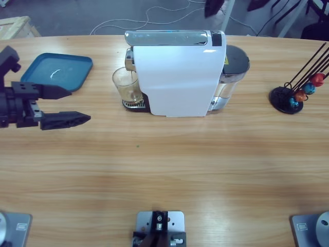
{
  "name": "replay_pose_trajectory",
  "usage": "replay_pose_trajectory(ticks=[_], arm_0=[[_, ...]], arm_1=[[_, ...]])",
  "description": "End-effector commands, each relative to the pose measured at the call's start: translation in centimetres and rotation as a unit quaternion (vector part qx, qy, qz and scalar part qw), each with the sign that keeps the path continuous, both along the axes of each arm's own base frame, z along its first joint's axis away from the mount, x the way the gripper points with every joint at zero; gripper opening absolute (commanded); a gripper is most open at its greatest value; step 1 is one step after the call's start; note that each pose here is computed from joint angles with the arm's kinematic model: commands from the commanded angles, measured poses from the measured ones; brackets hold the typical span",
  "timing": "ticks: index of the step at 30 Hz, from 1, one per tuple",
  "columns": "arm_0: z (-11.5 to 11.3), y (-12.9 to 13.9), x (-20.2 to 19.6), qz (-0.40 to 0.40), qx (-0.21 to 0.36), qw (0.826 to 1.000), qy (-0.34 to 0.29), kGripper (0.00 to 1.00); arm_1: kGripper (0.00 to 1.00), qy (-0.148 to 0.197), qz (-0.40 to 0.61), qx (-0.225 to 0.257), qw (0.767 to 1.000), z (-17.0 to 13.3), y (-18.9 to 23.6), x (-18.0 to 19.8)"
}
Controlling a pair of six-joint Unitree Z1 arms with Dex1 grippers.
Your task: Pour coffee
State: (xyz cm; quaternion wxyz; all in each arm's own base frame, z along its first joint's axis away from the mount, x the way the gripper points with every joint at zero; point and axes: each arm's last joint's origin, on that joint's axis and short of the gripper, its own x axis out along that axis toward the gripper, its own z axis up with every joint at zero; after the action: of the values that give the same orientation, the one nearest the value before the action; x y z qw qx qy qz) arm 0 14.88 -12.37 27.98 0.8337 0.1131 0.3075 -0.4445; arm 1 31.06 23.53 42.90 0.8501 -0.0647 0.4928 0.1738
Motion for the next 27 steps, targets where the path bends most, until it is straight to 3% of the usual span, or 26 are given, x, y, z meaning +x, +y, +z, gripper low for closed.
replay_pose_trajectory(ticks=[1,6,9,13,18,20,27], arm_0=[[-0.4,0.5,-1.2,-0.015,-0.004,1.000,-0.003,1.000],[-0.4,1.3,-2.3,-0.013,-0.009,1.000,-0.005,1.000],[-0.8,1.9,-3.1,-0.009,-0.007,1.000,0.003,1.000],[-0.3,3.4,-5.1,-0.008,-0.022,1.000,-0.019,1.000],[0.4,4.9,-7.1,0.028,-0.063,0.998,-0.012,1.000],[0.3,5.5,-7.9,0.036,-0.071,0.997,-0.008,1.000],[0.1,5.8,-8.3,0.037,-0.063,0.997,0.002,1.000]], arm_1=[[1.000,-0.058,0.011,0.047,0.997,2.1,-3.4,-6.1],[1.000,-0.108,0.030,0.083,0.990,1.0,-8.9,-13.3],[1.000,-0.149,0.065,0.070,0.984,-1.1,-12.3,-17.2],[0.998,-0.190,0.073,0.096,0.974,-5.4,-15.6,-21.1],[0.988,-0.181,0.095,0.071,0.976,-9.8,-18.7,-24.8],[0.992,-0.194,0.092,0.079,0.974,-9.8,-19.4,-25.6],[1.000,-0.180,0.095,0.067,0.977,-10.2,-18.8,-24.8]])
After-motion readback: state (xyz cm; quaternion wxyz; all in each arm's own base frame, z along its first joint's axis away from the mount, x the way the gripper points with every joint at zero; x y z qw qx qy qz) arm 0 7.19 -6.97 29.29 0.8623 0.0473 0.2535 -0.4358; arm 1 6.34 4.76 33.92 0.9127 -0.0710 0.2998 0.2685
